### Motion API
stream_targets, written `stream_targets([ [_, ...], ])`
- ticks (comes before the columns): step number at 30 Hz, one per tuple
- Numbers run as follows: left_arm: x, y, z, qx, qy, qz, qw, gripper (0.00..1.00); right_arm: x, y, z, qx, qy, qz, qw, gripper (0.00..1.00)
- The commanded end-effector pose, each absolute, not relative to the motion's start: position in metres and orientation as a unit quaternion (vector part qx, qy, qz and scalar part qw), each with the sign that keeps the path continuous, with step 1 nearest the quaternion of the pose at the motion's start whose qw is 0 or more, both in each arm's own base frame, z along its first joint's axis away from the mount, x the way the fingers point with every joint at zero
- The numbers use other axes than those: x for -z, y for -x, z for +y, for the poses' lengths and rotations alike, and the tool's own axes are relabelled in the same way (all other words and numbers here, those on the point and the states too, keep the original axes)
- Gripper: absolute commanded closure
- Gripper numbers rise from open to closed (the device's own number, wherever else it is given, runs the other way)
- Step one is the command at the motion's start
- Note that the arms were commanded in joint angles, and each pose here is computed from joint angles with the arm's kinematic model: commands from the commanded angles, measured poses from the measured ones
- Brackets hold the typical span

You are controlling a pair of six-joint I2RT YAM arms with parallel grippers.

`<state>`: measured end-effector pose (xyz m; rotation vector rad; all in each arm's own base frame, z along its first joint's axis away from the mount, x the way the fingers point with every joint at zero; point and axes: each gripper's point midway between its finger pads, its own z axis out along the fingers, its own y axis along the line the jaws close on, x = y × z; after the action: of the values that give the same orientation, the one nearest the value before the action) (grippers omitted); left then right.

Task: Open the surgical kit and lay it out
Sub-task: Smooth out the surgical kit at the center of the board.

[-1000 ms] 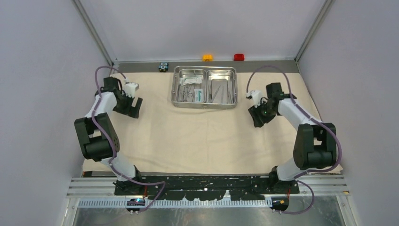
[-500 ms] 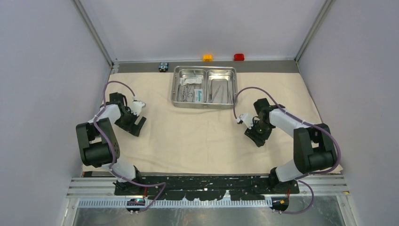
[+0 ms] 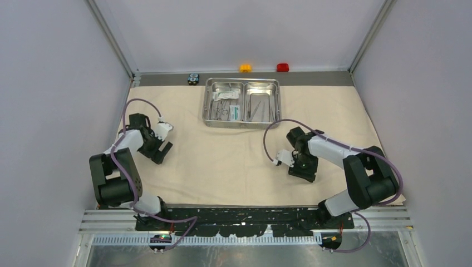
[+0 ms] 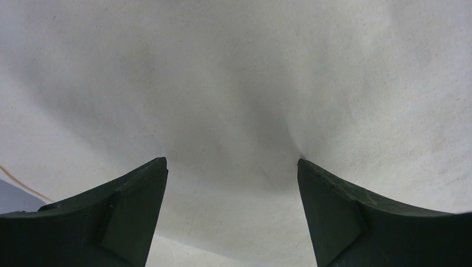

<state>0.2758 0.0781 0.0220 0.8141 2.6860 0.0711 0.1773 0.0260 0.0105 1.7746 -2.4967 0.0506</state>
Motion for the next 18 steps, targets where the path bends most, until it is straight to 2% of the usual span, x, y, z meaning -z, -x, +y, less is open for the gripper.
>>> stream_targets([
  [1,-0.016,-0.247,0.088,-0.049,-0.316,0.940,0.123,0.11,-0.007,-0.142,0.020,0.003,-0.594,-0.798,0.098,0.50],
  [6,-0.022,-0.237,0.089,-0.053,-0.339,0.933,0.111,0.11,-0.011,-0.131,0.024,0.009,-0.603,-0.791,0.103,0.50],
  [9,-0.037,-0.243,0.082,-0.042,-0.339,0.931,0.132,0.11,-0.019,-0.133,0.027,0.003,-0.607,-0.790,0.091,0.51],
  [14,-0.090,-0.282,0.038,0.021,-0.316,0.919,0.235,0.11,-0.051,-0.160,0.059,0.026,-0.583,-0.812,-0.021,0.53],
  [18,-0.131,-0.324,-0.042,0.072,-0.351,0.883,0.303,0.11,-0.081,-0.196,0.084,0.042,-0.532,-0.834,-0.142,0.53],
])
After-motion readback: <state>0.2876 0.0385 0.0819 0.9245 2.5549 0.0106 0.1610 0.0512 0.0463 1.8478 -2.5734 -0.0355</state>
